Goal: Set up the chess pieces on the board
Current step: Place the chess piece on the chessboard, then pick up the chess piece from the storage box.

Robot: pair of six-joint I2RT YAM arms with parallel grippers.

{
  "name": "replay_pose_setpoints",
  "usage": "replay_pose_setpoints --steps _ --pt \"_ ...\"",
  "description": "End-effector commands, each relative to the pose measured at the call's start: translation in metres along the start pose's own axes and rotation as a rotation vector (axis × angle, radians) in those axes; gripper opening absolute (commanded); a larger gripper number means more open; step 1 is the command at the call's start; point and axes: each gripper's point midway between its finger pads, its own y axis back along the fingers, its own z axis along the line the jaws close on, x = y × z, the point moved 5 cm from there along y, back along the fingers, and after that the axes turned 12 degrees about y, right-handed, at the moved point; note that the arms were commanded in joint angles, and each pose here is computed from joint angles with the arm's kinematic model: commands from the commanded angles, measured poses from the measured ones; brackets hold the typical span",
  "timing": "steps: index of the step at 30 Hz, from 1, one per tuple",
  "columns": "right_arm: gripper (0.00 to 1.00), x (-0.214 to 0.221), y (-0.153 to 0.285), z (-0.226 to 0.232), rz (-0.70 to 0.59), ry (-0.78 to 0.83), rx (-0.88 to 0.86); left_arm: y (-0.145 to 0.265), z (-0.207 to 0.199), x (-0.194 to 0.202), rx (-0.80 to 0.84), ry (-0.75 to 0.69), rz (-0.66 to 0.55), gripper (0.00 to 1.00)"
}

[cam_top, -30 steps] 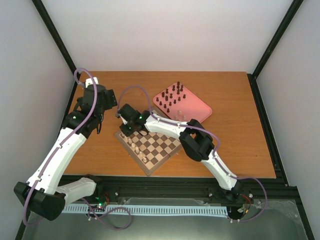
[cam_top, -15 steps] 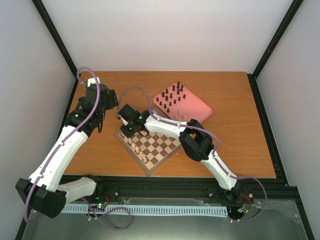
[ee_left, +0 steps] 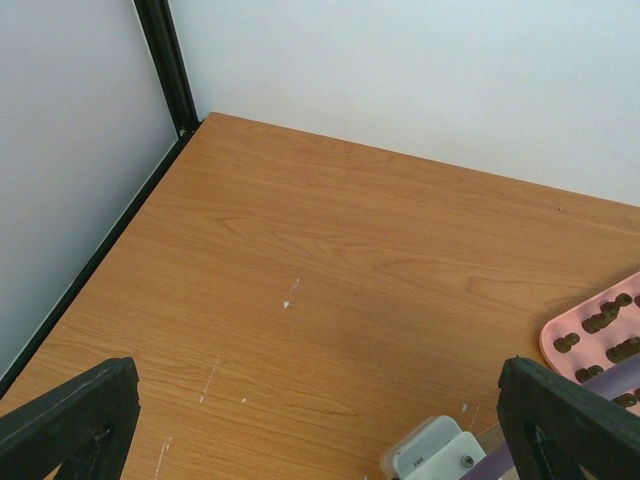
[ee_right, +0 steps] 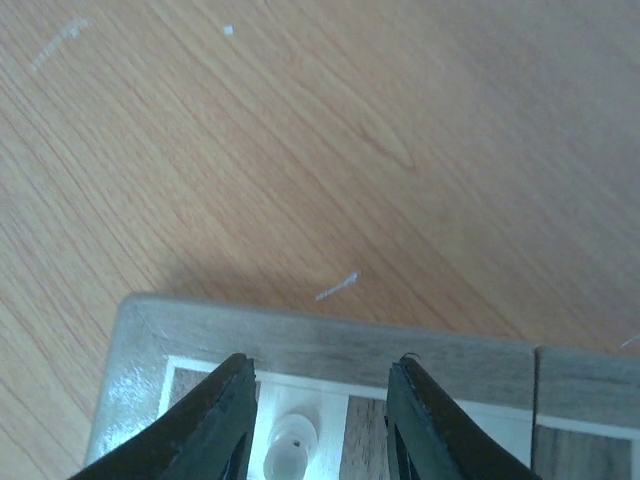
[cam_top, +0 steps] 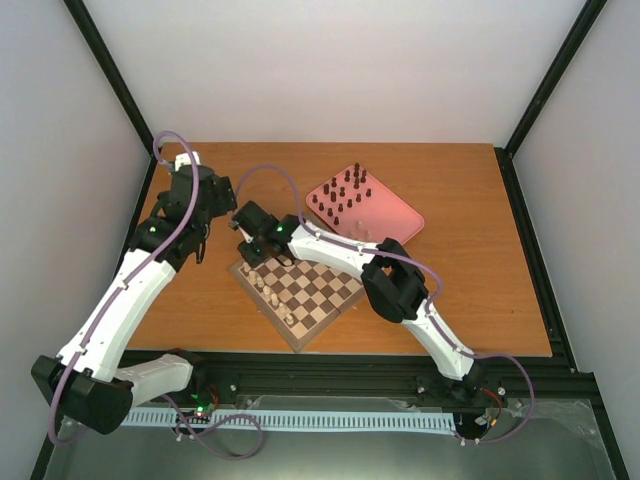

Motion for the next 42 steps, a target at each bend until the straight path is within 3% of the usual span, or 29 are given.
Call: replay_pose_setpoints --steps 1,6,12,17,19,20,23,28,35,37,42 --pt "0.39 -0.036 0.040 -0.009 -0.095 0.016 0.018 0.006 -0.007 -0.014 0.023 -0.011 -0.026 1.00" --pt "0.46 -0.050 0.068 -0.025 -0.133 -0.016 0.025 0.003 -0.010 -0.015 0.017 -0.029 -0.020 1.00" --pt "0.57 -0.039 0.104 -0.074 -0.084 -0.193 0.058 0.006 -0.015 -0.026 0.017 -0.044 -0.023 1.00" --pt "0.83 -0.011 0.140 -0.102 -0.025 -0.192 0.219 0.004 -0.021 -0.030 0.020 -0.040 -0.011 1.00" --pt "0.99 0.004 0.157 -0.109 -0.026 -0.170 0.275 -0.001 -0.020 -0.025 0.014 -0.003 -0.014 1.00" --pt "1.00 0.012 0.164 -0.113 -0.020 -0.181 0.301 -0.002 -0.020 -0.023 0.017 0.011 -0.008 1.00" --pt "1.00 0.036 0.192 -0.131 -0.003 -0.286 0.355 -0.005 -0.035 -0.022 0.065 -0.043 0.058 1.00" --pt "0.99 0.089 0.209 -0.154 0.073 -0.427 0.413 -0.008 -0.029 -0.021 0.008 -0.100 0.057 1.00" --pt "0.83 0.154 0.202 -0.176 0.256 -0.546 0.452 -0.004 -0.034 -0.014 0.066 -0.078 0.119 1.00" --pt "0.73 0.168 0.197 -0.182 0.287 -0.582 0.440 -0.003 -0.035 -0.010 0.084 -0.066 0.140 1.00" --pt "0.65 0.190 0.182 -0.192 0.331 -0.646 0.393 -0.003 -0.034 -0.002 0.100 -0.076 0.174 1.00"
